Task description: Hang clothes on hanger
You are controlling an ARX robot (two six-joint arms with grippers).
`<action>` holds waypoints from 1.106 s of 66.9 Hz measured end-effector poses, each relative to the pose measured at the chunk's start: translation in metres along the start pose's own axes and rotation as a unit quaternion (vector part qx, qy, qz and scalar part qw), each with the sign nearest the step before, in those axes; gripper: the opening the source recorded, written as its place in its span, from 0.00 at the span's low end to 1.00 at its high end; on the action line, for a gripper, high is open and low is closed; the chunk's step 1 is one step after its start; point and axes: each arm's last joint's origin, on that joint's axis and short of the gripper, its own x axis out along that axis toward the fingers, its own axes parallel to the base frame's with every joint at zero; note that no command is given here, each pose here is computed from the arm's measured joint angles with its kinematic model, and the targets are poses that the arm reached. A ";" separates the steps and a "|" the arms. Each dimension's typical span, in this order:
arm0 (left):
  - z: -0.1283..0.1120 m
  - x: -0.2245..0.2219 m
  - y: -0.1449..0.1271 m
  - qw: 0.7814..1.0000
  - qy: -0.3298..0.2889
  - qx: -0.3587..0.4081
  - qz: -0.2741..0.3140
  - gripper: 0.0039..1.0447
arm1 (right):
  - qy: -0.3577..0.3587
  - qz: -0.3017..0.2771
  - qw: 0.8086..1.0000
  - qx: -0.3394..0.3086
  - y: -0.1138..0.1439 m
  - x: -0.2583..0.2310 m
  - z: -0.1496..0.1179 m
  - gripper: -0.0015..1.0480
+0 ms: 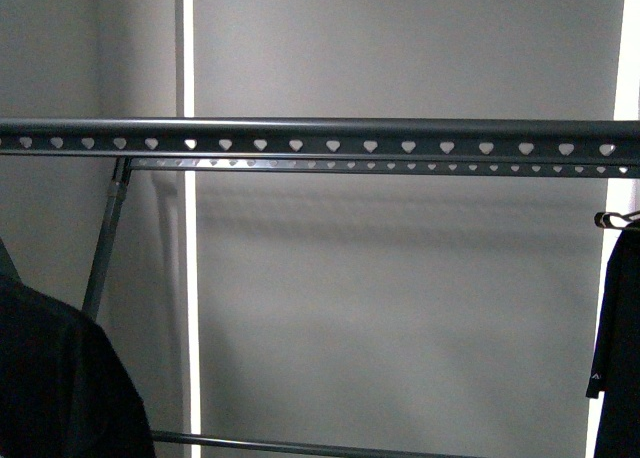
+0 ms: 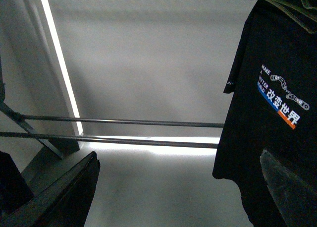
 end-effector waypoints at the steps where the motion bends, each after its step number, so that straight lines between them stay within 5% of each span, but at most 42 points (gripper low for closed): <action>1: 0.006 0.003 -0.001 1.000 -0.005 -0.007 0.012 0.94 | 0.000 0.000 1.000 0.000 0.000 0.000 0.000 0.93; 13: 0.092 0.036 -0.006 0.979 -0.098 -0.123 0.127 0.94 | 0.000 0.000 1.000 0.000 0.000 0.000 0.000 0.93; 26: 0.136 0.111 -0.001 0.938 -0.049 -0.263 0.218 0.94 | 0.000 0.000 1.000 0.000 0.000 0.000 0.000 0.93; 40: 0.148 0.195 0.011 0.888 -0.009 -0.371 0.271 0.94 | 0.000 0.000 1.000 0.000 0.000 0.000 0.000 0.93; 57: 0.143 0.240 0.007 0.879 0.013 -0.370 0.301 0.94 | 0.000 0.000 1.000 0.000 0.000 0.000 0.000 0.93; 74: 0.139 0.254 0.012 0.875 0.023 -0.362 0.322 0.51 | 0.000 0.000 1.000 0.000 0.000 0.000 0.000 0.93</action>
